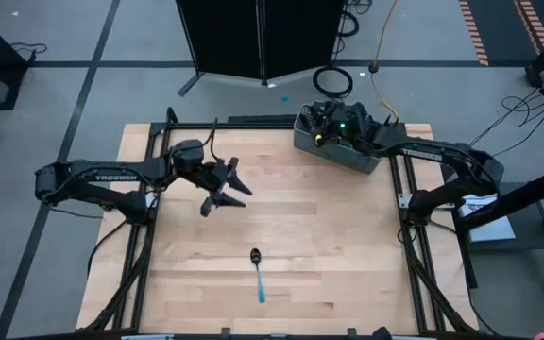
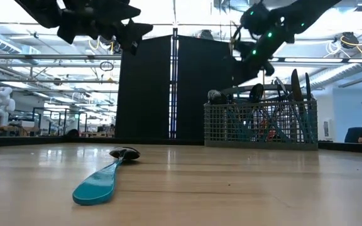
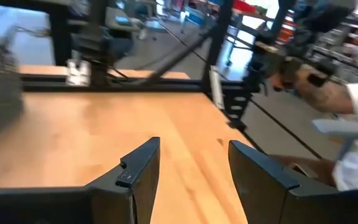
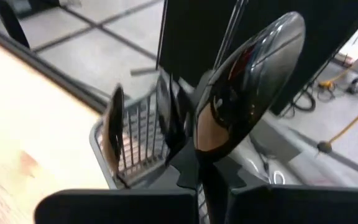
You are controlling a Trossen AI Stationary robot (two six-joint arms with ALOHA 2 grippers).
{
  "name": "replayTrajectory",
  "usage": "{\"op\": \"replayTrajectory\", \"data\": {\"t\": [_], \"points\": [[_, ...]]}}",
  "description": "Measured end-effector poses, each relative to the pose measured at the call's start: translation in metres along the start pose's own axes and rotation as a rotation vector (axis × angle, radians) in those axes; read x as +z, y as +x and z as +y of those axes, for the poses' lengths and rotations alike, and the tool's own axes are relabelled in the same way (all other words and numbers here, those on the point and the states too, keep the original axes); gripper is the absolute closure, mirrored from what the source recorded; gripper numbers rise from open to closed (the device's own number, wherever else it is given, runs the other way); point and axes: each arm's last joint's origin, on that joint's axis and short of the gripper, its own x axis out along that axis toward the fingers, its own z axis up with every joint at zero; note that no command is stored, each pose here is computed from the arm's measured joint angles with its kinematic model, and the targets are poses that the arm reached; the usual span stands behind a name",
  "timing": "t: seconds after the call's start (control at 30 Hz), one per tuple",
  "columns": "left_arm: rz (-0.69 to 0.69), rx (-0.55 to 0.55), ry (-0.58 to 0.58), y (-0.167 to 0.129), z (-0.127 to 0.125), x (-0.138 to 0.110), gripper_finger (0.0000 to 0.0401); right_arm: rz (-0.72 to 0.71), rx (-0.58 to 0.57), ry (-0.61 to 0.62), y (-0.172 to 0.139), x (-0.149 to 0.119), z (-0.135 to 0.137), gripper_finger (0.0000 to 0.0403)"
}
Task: Sort silverware
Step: Put the blue spoon into the left of the blue utensil organizer
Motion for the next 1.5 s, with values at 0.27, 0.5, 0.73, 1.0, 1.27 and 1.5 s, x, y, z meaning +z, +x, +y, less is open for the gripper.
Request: {"op": "replayTrajectory", "data": {"t": [0.27, 0.5, 0.73, 1.0, 1.27, 1.5], "points": [[0.018, 0.012, -0.006, 0.013, -0.015, -0.001, 0.0214, 0.066, -0.009, 0.012, 0.01, -0.011, 0.005, 0.039], [0.02, 0.04, -0.028, 0.019, -0.024, -0.002, 0.0214, 0.098, -0.016, -0.035, 0.005, -0.013, 0.002, 0.033], [0.039, 0.073, -0.025, 0.024, -0.032, -0.004, 0.0214, 0.105, -0.013, -0.04, -0.011, -0.009, -0.004, 0.0266], [0.182, 0.089, 0.104, 0.032, -0.041, -0.02, 0.0214, 0.089, 0.062, -0.005, -0.05, -0.002, -0.005, 0.0246], [0.326, -0.184, 0.442, 0.08, -0.068, -0.065, 0.0214, 0.123, 0.554, 0.058, -0.092, -0.004, 0.034, 0.0246], [0.31, -0.297, 0.55, 0.124, -0.085, -0.1, 0.0215, 0.234, 0.802, 0.006, -0.136, -0.03, 0.086, 0.0246]]}}
